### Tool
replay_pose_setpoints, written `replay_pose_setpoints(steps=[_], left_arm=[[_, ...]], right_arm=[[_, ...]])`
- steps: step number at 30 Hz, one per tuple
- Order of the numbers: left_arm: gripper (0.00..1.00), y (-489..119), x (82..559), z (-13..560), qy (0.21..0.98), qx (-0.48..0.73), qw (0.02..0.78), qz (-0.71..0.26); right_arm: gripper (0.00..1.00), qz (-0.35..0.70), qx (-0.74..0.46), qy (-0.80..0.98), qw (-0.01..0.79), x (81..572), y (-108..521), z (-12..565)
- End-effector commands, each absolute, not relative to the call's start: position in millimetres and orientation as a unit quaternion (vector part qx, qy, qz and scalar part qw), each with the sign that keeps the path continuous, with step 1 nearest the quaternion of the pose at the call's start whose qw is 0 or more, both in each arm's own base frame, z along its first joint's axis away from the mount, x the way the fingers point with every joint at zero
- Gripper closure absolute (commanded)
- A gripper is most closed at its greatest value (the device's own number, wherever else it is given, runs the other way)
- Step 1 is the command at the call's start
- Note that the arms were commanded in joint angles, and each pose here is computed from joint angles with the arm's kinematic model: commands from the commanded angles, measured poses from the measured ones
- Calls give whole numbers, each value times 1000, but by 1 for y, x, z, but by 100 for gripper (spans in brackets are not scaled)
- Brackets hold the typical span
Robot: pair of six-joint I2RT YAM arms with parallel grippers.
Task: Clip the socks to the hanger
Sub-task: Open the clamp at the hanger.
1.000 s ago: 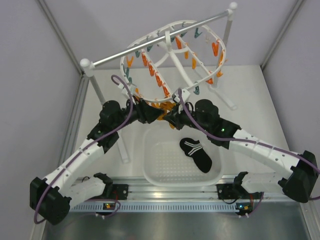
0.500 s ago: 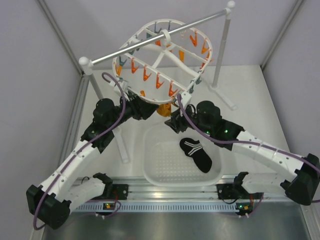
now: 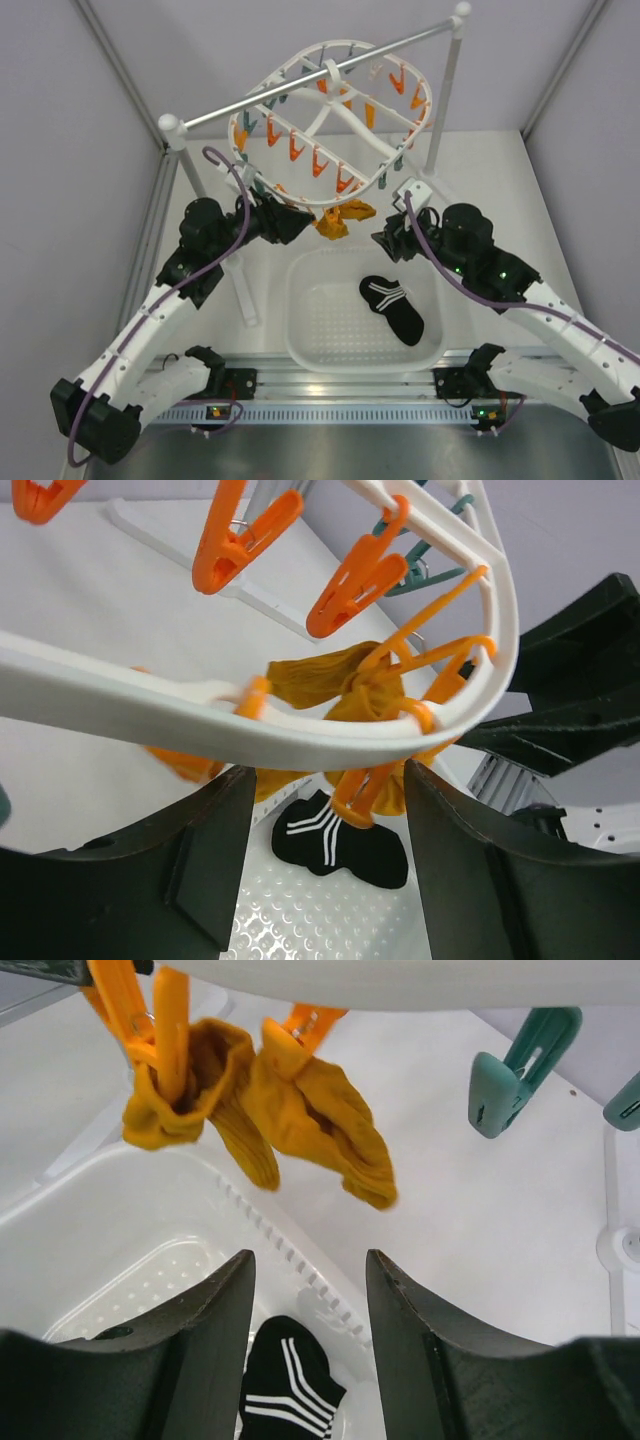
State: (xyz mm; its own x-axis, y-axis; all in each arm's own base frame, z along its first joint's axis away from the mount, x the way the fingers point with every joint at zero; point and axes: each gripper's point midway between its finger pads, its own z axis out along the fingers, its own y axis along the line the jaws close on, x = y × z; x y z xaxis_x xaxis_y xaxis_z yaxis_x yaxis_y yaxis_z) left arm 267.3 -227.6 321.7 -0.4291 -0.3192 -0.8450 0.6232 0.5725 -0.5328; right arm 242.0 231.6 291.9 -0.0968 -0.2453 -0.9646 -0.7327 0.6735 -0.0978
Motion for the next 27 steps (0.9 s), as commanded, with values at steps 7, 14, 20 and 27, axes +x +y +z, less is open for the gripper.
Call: replay_pose_setpoints(steps=[7, 14, 20, 27], left_arm=[[37, -226, 217, 336, 641, 273, 567, -439], [43, -225, 204, 337, 611, 340, 581, -418], [47, -219, 211, 334, 629, 310, 587, -404], [50, -208, 225, 324, 660, 255, 594, -383]], right_arm=[[53, 212, -341, 695, 596, 249, 227, 314], [53, 207, -300, 700, 614, 282, 228, 329], [54, 198, -288, 703, 620, 298, 224, 337], [54, 187, -257, 709, 630, 327, 213, 345]])
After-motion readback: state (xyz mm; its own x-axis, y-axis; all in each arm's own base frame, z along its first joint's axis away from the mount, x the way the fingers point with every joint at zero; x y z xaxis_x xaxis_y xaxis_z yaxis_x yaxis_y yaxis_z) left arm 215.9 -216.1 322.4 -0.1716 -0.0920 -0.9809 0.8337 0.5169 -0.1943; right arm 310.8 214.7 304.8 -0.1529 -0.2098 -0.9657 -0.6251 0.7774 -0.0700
